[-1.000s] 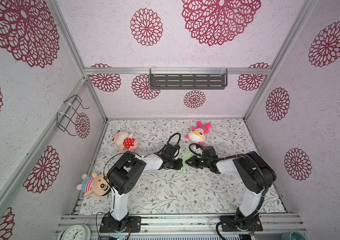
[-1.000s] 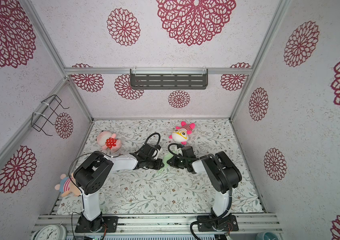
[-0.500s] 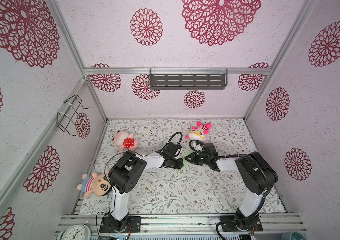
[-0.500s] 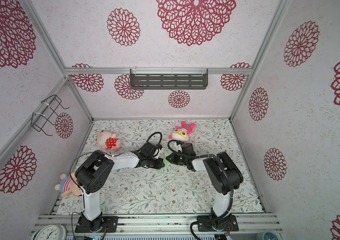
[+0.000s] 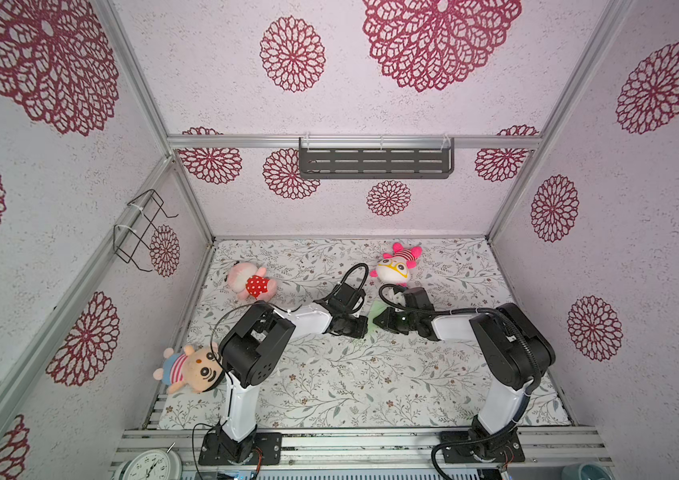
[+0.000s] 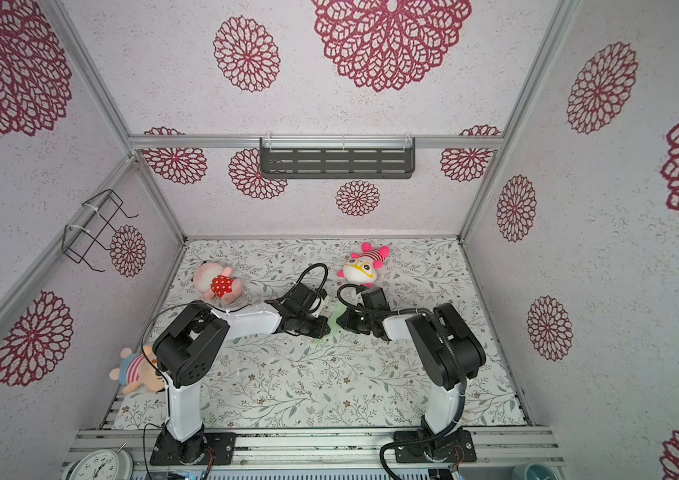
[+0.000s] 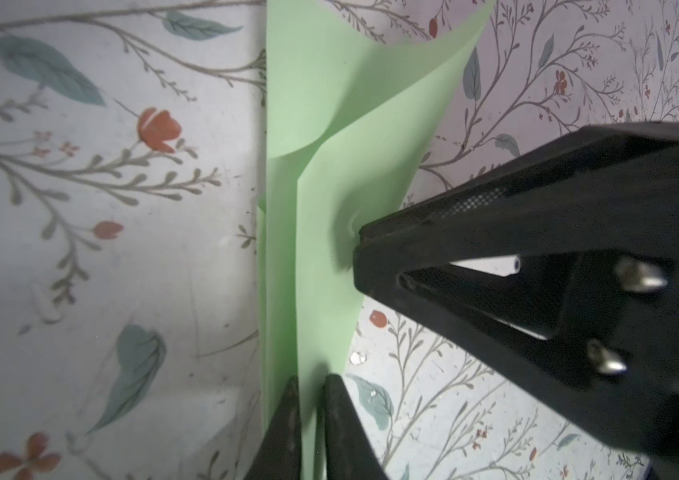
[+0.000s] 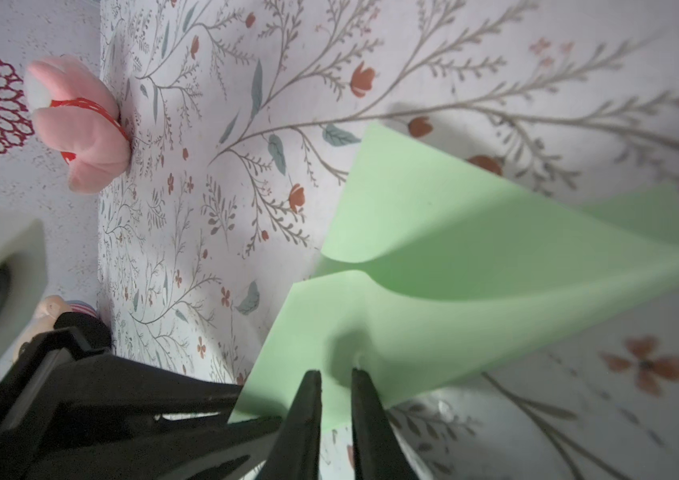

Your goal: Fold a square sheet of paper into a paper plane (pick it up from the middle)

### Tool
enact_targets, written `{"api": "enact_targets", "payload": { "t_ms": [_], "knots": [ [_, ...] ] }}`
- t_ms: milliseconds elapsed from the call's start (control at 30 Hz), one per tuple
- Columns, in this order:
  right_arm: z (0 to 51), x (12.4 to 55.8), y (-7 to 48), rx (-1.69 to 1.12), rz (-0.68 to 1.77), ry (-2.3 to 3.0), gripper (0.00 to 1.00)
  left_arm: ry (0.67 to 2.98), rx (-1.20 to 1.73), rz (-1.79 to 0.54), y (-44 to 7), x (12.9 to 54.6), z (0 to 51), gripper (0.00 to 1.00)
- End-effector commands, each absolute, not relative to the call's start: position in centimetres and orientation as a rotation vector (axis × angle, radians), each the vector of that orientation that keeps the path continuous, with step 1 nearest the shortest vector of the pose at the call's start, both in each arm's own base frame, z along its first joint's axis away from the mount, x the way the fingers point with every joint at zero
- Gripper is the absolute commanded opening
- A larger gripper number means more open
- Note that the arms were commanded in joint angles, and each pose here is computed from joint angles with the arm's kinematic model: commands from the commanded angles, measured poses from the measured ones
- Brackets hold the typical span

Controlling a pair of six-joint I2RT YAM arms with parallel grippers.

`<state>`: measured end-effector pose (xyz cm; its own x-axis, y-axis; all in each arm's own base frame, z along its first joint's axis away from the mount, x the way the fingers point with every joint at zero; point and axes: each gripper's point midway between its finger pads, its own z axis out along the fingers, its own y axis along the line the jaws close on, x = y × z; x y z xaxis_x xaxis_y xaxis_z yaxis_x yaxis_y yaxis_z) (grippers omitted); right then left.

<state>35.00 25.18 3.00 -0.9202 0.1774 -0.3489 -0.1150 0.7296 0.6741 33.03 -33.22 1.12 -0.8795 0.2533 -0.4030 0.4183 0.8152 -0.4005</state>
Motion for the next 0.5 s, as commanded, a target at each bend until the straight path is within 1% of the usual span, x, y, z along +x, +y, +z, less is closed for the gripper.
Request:
{"api": "enact_targets", "payload": {
  "t_ms": [0,200,367,467],
  "knots": [
    [4.0,35.5,25.0,0.029,0.989,2.522,0.19,2.894,0.504,-0.476,-29.3,29.7,-4.9,0.15],
    [4.1,35.6,25.2,0.010,1.001,2.516,0.19,2.904,0.495,-0.473,-29.3,29.7,-5.2,0.14],
    [7.0,35.4,26.8,-0.102,1.134,2.425,0.19,2.912,0.491,-0.464,-29.2,29.6,-5.4,0.13],
    [7.3,34.9,27.3,-0.110,1.200,2.416,0.19,2.919,0.482,-0.461,-29.0,29.5,-5.7,0.13]
  ]
}}
